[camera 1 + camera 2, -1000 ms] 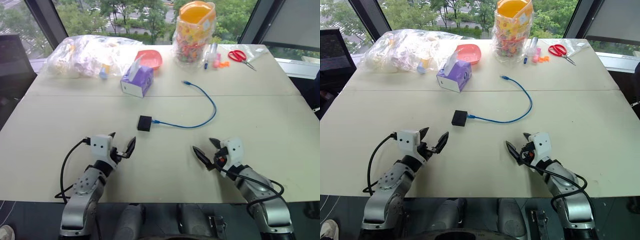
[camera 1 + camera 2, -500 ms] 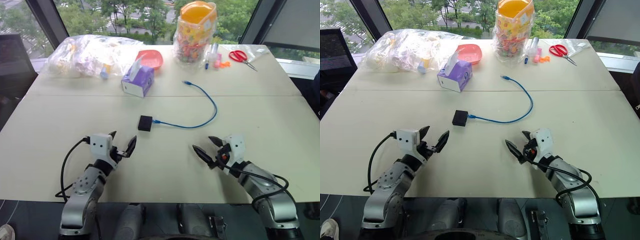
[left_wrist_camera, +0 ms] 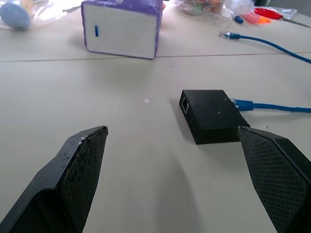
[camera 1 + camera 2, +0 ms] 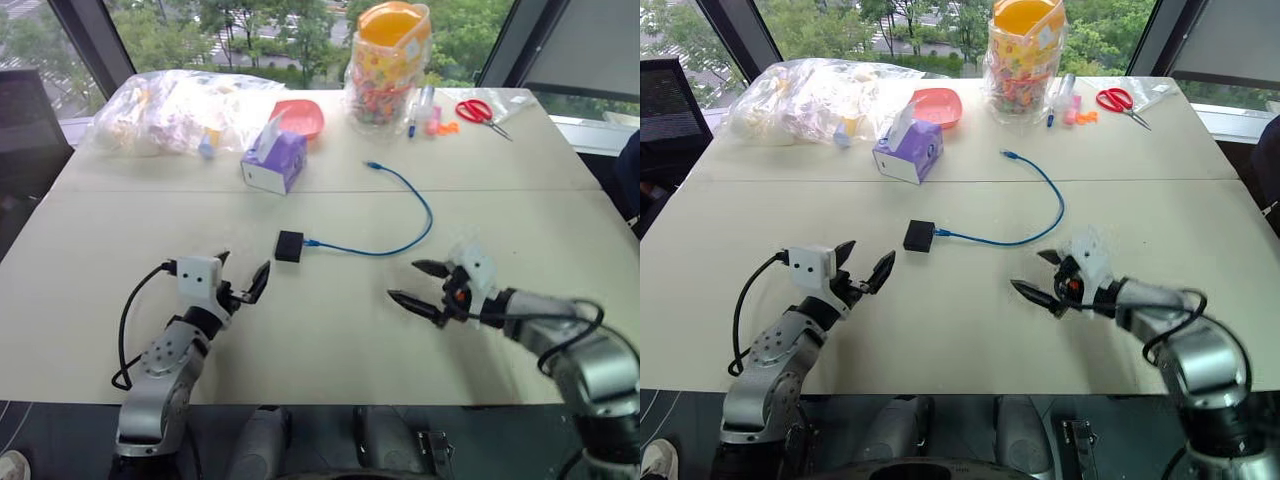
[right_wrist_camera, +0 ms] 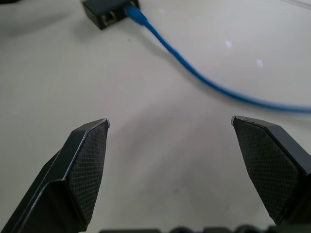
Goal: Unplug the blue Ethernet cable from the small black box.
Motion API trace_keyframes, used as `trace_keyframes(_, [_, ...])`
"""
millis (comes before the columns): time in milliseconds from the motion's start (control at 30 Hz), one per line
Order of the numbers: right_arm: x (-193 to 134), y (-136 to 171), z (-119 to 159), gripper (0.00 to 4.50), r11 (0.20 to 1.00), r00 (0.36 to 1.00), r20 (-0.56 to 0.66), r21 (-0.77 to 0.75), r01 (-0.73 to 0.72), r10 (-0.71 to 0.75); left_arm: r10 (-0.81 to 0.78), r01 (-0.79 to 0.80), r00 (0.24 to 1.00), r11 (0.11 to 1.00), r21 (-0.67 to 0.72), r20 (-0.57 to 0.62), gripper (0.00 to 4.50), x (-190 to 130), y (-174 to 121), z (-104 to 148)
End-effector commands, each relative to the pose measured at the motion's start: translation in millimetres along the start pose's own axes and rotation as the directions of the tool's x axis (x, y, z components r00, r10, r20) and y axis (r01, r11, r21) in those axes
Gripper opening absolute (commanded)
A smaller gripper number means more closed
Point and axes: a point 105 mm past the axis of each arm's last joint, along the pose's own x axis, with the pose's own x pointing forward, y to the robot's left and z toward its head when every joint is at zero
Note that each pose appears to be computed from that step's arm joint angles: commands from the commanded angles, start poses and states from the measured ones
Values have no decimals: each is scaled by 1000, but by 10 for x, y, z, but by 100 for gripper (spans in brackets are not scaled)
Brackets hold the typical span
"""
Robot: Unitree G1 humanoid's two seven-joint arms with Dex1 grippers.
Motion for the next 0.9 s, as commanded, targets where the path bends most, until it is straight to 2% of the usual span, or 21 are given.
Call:
trace_keyframes(33, [50, -42, 303, 424, 991, 993, -64, -82, -106, 101, -44, 41, 998, 997, 59, 37, 447, 16, -12, 129])
trace_keyframes(100, [106, -120, 409, 424, 986, 987, -118, -111, -124, 111, -59, 56, 998, 996, 74, 38, 447, 21, -22, 145])
trace_keyframes(233, [347, -126, 831, 424, 957, 967, -128, -160, -240, 221, -96, 92, 994, 992, 83, 45, 447, -2, -72, 182])
trace_keyframes(333, [696, -125, 982, 424, 943, 949, -188, -172, -284, 252, -101, 97, 994, 991, 91, 39, 447, -22, -84, 175])
trace_keyframes(467, [1005, -108, 961, 424, 908, 913, -322, -249, -338, 252, -104, 99, 994, 990, 100, 40, 447, -38, -98, 182])
trace_keyframes(600, [1233, -146, 821, 424, 879, 862, -451, -283, -384, 231, -83, 78, 995, 993, 93, 52, 447, -62, -86, 203])
trace_keyframes(900, [1604, -145, 702, 424, 889, 837, -511, -267, -373, 198, -28, 23, 998, 997, 80, 58, 447, -145, -67, 192])
